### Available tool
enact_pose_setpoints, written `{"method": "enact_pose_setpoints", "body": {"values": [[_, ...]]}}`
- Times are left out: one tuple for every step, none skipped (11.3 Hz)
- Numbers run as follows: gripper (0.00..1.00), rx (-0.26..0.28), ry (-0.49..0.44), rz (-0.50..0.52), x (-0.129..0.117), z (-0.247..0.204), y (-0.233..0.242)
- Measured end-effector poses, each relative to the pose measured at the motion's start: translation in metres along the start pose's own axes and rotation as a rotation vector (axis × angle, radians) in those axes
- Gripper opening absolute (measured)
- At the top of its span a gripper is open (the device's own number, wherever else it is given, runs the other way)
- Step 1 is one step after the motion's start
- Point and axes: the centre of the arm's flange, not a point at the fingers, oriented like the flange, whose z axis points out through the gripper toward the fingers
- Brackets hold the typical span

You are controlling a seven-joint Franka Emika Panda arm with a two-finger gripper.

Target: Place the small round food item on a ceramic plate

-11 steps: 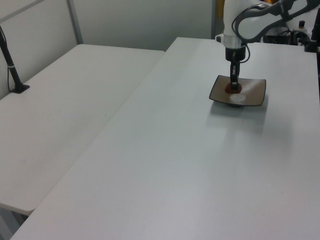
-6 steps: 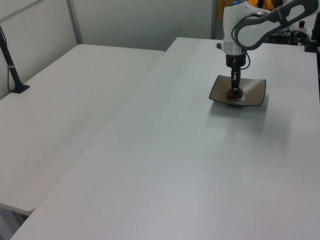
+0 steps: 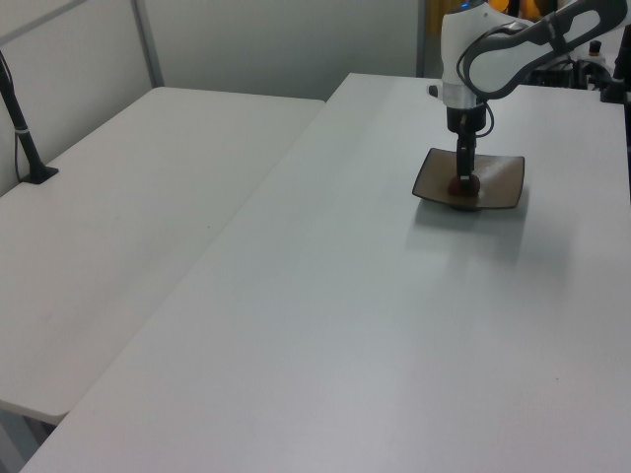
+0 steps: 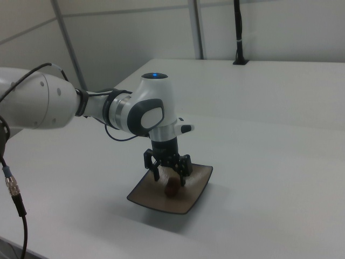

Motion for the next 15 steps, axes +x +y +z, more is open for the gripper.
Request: {"method": "enact_pose_setpoints", "body": {"values": [[1.00, 0.000, 0.000, 0.001, 0.000, 0.000, 0.001], [1.00, -0.001, 0.001, 0.002, 0.000, -0.001, 0.001], [1.00, -0.002, 0.009, 0.003, 0.000, -0.005, 0.002], [1.00, -0.007, 0.027, 0.003, 0.000, -0.016, 0.002], [1.00, -0.012, 0.054, 0.003, -0.001, -0.039, 0.002], [1.00, -0.014, 0.076, 0.003, -0.004, -0.073, 0.001], [1.00, -0.013, 0.092, 0.006, -0.011, -0.116, -0.002], [1.00, -0.011, 0.108, 0.036, -0.019, -0.156, -0.006], [1.00, -0.007, 0.112, 0.079, -0.028, -0.191, -0.010], [1.00, 0.000, 0.104, 0.122, -0.038, -0.218, -0.016], [1.00, 0.006, 0.098, 0.165, -0.046, -0.238, -0.026], [1.00, 0.008, 0.106, 0.199, -0.052, -0.251, -0.035], [1.00, 0.010, 0.113, 0.210, -0.056, -0.260, -0.046], [1.00, 0.010, 0.121, 0.201, -0.057, -0.266, -0.058], [1.00, 0.009, 0.125, 0.181, -0.055, -0.268, -0.072]]}}
